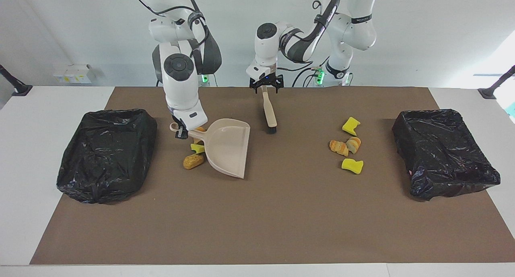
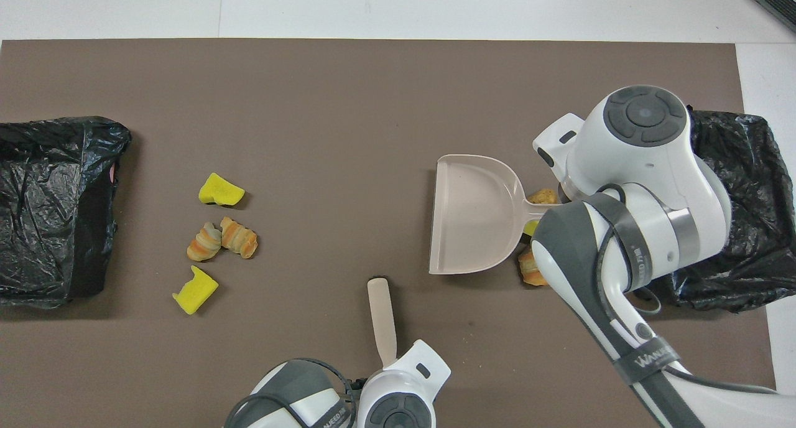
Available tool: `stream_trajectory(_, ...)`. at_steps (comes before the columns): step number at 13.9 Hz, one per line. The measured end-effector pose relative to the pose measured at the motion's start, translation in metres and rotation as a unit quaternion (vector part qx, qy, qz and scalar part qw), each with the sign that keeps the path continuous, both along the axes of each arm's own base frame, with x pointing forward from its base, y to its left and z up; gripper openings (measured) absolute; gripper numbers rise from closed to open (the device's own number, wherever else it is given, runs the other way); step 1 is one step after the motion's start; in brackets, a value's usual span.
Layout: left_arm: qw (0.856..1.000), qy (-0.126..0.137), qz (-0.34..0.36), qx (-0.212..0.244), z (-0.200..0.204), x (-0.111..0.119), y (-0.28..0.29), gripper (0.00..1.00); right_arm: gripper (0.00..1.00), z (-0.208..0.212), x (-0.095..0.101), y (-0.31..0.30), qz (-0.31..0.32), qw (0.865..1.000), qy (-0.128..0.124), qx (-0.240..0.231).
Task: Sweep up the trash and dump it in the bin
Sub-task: 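Drag the dustpan beside the trash pile while the left gripper grasps the brush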
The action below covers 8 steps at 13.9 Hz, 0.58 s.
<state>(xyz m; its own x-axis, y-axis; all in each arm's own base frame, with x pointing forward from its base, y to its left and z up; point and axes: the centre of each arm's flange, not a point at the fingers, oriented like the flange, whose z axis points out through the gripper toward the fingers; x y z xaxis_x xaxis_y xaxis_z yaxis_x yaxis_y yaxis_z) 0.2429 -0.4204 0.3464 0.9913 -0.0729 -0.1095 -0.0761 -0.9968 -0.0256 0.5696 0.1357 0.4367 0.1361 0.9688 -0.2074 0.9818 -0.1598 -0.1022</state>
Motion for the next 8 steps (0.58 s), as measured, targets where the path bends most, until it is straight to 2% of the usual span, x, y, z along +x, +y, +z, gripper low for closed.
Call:
stream_trajectory(1, 1.000, -0.001, 0.001, -0.001, -0.0022, -0.0002, 0.0005, 1.00, 0.32, -0.0002, -0.0006, 0.0001, 0.000, 1.000, 0.000, 0.000)
stream_trajectory(2, 1.000, -0.001, 0.003, -0.001, -0.0054, -0.0005, 0.0010, 0.94, 0.32, 0.0001, -0.0009, 0.0001, 0.001, 1.000, 0.000, 0.000)
stream_trajectory(3, 1.000, -0.002, 0.004, -0.002, -0.0085, -0.0003, 0.0013, 0.94, 0.32, 0.0006, -0.0012, 0.0000, 0.001, 1.000, 0.000, 0.000)
stream_trajectory(5, 1.000, -0.001, 0.005, -0.002, -0.0113, 0.0005, 0.0010, 0.72, 0.32, 0.0007, -0.0021, -0.0002, 0.001, 1.000, 0.000, -0.001)
stream_trajectory(6, 1.000, -0.001, 0.006, -0.001, -0.0119, 0.0010, 0.0012, 0.65, 0.32, 0.0004, -0.0024, -0.0002, 0.001, 1.000, 0.000, -0.001)
stream_trajectory(7, 1.000, -0.001, 0.006, -0.002, -0.0119, 0.0016, 0.0015, 0.64, 0.32, 0.0001, -0.0026, -0.0003, 0.001, 1.000, 0.000, -0.001)
stream_trajectory(8, 1.000, -0.001, 0.007, -0.002, -0.0119, 0.0022, 0.0019, 0.55, 0.32, -0.0001, -0.0028, -0.0003, 0.001, 1.000, 0.001, -0.001)
